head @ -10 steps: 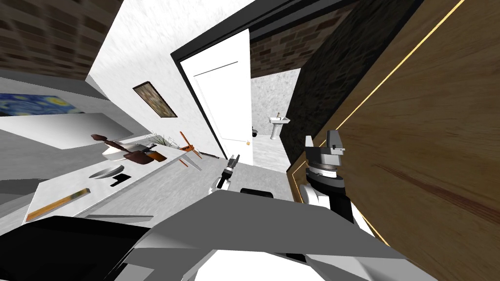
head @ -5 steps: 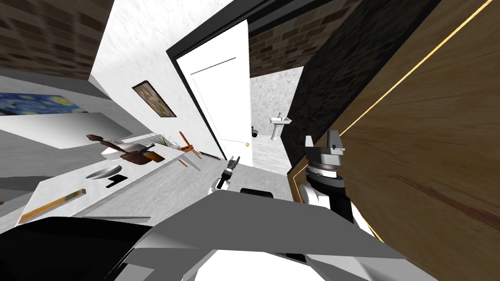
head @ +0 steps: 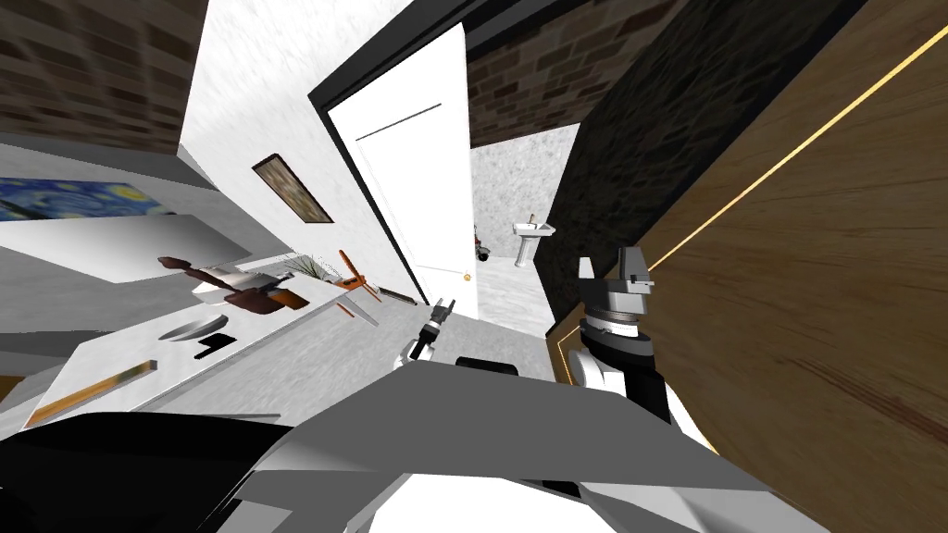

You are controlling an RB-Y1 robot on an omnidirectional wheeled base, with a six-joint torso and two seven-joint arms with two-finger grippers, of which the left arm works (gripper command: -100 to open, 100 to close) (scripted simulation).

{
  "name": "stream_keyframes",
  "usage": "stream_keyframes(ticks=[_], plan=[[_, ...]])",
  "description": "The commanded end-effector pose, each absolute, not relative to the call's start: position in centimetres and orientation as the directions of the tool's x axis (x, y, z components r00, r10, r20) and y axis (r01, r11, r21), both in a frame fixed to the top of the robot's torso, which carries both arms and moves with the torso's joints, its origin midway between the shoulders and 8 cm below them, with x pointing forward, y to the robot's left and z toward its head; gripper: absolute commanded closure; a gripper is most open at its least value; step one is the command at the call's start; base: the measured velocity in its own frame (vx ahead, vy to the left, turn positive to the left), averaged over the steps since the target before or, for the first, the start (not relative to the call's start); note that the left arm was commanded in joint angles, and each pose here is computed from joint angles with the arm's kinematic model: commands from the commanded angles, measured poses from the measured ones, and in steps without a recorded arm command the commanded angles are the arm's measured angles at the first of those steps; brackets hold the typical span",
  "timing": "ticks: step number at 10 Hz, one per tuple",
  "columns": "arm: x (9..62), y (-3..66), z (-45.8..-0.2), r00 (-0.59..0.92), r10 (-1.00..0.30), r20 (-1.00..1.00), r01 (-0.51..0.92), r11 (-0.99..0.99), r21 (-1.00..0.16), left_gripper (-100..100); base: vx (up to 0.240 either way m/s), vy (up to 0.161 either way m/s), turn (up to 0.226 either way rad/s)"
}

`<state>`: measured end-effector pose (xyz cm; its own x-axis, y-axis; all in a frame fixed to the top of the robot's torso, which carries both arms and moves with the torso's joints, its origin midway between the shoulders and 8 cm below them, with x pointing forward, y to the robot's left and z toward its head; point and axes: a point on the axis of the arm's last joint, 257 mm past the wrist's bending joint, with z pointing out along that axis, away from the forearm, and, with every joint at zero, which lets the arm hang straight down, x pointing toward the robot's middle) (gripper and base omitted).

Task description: Pull the door open

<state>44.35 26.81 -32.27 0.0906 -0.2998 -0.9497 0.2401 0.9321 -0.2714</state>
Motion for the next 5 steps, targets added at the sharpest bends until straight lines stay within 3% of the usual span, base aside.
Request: stream_keyframes(ticks=[1, 5], plan=[[44.2, 27.0, -33.0, 0.082, -0.269, -0.960, 0.238, 0.940, -0.243, -100, 0.084, -0.031, 0.028], [43.8, 27.7, -35.0, 0.058, -0.189, -0.980, 0.234, 0.957, -0.171, -100, 0.112, -0.066, 0.037]])
